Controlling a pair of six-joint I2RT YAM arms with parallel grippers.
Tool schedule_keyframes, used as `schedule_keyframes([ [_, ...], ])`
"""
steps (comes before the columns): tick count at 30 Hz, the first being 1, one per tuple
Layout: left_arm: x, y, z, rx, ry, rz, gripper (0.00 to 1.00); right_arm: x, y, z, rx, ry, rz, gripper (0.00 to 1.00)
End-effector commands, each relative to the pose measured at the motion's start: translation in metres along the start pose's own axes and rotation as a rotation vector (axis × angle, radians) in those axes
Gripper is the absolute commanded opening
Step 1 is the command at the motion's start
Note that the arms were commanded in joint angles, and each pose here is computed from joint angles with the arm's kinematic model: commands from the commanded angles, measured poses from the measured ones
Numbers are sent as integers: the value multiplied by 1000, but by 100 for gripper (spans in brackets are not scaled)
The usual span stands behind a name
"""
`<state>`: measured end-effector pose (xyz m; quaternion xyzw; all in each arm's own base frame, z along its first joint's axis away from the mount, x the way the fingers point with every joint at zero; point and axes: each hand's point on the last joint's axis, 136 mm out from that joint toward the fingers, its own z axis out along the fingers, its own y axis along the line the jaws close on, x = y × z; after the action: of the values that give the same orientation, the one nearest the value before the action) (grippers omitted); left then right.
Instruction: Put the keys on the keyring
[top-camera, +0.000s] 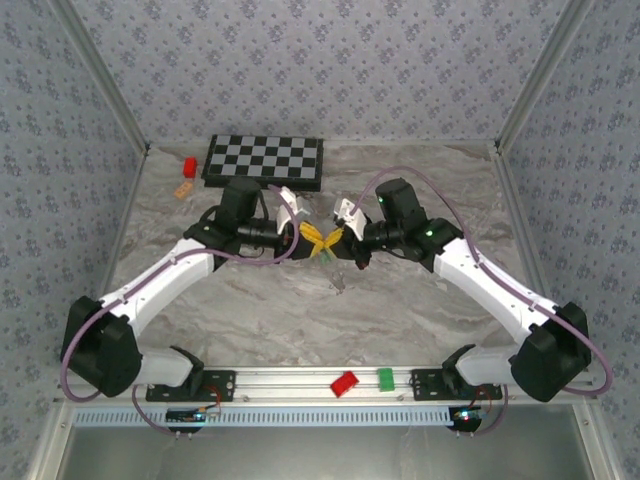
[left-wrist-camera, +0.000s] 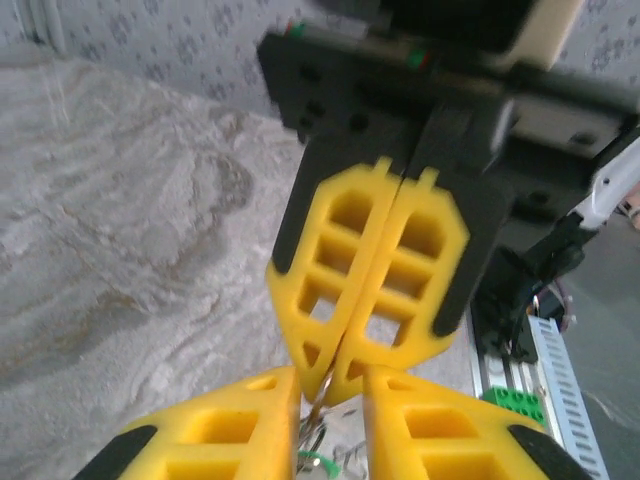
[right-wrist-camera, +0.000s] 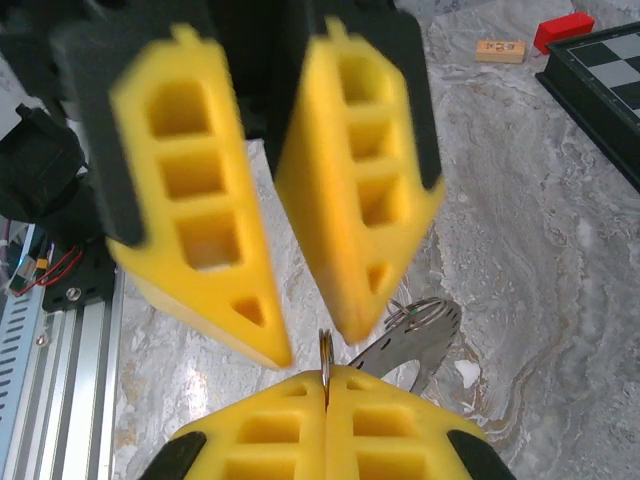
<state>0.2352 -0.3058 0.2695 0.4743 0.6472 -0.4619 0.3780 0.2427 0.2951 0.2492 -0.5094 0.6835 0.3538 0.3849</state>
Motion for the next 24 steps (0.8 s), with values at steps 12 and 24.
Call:
schedule_keyframes([
  [12, -34, 14, -24, -195, -246, 20, 34, -53, -15, -41, 25, -430, 29, 0],
  [24, -29, 22, 2, -148, -249, -73, 34, -72, -14, -57, 2, -561, 44, 0],
])
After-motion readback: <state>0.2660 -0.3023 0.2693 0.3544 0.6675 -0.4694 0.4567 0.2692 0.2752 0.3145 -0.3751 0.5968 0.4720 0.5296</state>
